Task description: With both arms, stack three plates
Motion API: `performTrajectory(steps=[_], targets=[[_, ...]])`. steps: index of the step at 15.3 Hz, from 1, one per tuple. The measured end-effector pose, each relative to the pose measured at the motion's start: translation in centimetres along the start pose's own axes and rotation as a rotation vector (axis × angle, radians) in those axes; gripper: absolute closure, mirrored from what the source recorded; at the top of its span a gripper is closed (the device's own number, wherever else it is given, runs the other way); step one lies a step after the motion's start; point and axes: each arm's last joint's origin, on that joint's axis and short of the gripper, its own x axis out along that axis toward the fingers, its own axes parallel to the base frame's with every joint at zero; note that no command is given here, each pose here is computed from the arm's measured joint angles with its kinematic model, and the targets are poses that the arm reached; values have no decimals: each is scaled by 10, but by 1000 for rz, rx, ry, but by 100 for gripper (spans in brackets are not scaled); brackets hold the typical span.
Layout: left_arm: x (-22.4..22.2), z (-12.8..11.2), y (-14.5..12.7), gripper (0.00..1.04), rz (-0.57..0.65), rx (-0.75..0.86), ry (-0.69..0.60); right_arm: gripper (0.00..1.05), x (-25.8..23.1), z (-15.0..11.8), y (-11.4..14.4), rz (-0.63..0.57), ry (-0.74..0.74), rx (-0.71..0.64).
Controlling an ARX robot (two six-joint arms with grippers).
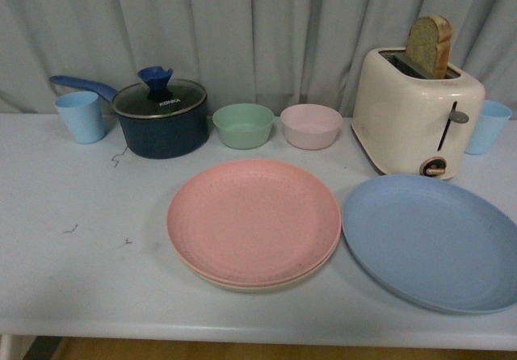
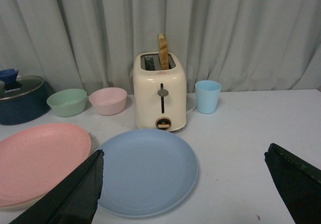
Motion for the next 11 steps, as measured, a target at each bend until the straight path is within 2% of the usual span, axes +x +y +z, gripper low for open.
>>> performTrajectory(steps=[6, 7, 9, 11], targets=[[-8, -1, 0, 103, 0, 0, 1, 6, 0, 0, 0, 0, 0, 0], [-13, -6, 0, 103, 1, 0, 50, 6, 0, 0, 0, 0, 0, 0], [-18, -1, 0, 103, 0, 0, -3, 6, 0, 0, 0, 0, 0, 0], [-18, -4, 0, 103, -1, 0, 19, 6, 0, 0, 0, 0, 0, 0]])
